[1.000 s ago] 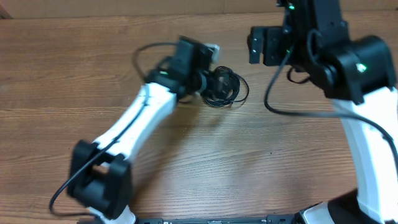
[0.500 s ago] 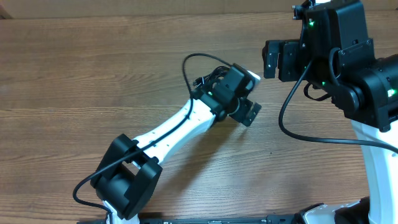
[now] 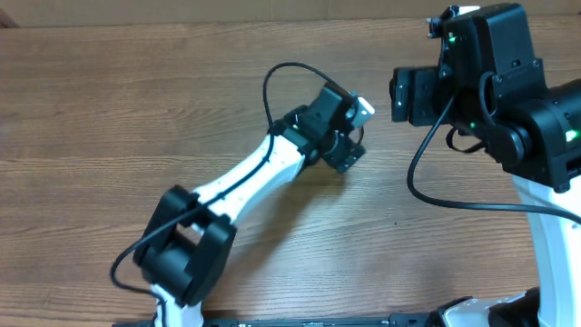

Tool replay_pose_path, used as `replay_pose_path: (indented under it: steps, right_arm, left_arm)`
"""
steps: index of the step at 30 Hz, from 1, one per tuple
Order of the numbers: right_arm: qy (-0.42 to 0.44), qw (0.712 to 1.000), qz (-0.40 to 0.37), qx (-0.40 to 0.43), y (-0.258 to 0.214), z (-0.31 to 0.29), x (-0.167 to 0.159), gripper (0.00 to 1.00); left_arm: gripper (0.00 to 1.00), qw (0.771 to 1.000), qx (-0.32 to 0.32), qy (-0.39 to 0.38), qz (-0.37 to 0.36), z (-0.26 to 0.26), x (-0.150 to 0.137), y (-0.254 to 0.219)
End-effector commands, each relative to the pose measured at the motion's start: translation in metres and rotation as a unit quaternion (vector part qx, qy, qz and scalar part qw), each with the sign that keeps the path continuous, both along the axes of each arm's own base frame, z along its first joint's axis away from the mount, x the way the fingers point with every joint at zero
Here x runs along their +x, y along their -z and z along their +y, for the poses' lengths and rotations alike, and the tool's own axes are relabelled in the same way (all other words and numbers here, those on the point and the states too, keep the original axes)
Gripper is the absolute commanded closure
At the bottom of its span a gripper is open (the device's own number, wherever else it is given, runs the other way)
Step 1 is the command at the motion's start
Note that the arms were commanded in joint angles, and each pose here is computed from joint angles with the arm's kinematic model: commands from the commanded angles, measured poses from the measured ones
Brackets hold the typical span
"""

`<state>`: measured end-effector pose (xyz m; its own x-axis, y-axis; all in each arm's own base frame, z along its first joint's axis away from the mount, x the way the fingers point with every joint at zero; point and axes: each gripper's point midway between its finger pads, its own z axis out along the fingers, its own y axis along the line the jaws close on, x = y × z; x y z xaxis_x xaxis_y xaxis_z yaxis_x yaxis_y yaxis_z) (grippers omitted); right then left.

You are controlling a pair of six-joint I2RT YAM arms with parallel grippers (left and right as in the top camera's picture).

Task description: Untangle cables

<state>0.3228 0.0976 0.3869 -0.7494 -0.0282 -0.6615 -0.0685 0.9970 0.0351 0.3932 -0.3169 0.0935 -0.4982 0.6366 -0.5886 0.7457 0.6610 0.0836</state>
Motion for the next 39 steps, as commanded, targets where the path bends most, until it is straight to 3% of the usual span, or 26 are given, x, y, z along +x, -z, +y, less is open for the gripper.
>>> replay_pose_path:
  steps: [1, 7, 18, 19, 22, 23, 24, 33, 37, 39]
  right_arm:
    - [0.014, 0.998, -0.053, 0.017, -0.031, -0.007, -0.004, 0.09]
    - [0.025, 0.993, -0.113, 0.035, -0.073, -0.021, -0.025, 0.06]
    - [0.106, 0.987, -0.116, 0.019, -0.076, -0.069, -0.045, 0.07]
    - [0.106, 0.987, -0.116, 0.020, -0.076, -0.069, -0.045, 0.07]
    - [0.106, 0.988, -0.113, 0.019, -0.075, -0.069, -0.046, 0.07]
    - [0.106, 0.988, -0.112, 0.018, -0.075, -0.069, -0.047, 0.07]
    - [0.106, 0.988, -0.111, 0.018, -0.074, -0.069, -0.047, 0.07]
    - [0.106, 0.988, -0.107, 0.016, -0.073, -0.069, -0.048, 0.07]
    - [0.106, 0.988, -0.108, 0.016, -0.073, -0.069, -0.048, 0.07]
    - [0.106, 0.989, -0.107, 0.016, -0.072, -0.069, -0.048, 0.07]
  left_arm:
    - [0.00, 0.998, 0.013, 0.019, 0.051, 0.002, -0.002, 0.047]
    - [0.00, 0.998, 0.016, 0.024, 0.056, -0.004, -0.003, 0.061]
    - [0.02, 0.998, -0.007, 0.039, 0.039, -0.020, -0.002, 0.053]
    - [0.06, 0.998, -0.008, 0.040, 0.038, -0.021, -0.002, 0.053]
    - [0.41, 0.998, -0.011, 0.043, 0.033, -0.025, -0.002, 0.051]
    - [0.75, 0.998, -0.012, 0.044, 0.032, -0.026, -0.002, 0.050]
    - [0.95, 0.998, -0.012, 0.044, 0.032, -0.027, -0.002, 0.049]
    - [0.96, 0.998, -0.005, 0.056, 0.039, -0.038, -0.012, 0.036]
    - [0.96, 0.999, 0.001, 0.046, 0.026, -0.036, -0.004, -0.022]
    - [0.96, 1.000, -0.007, 0.027, -0.004, -0.028, 0.004, -0.081]
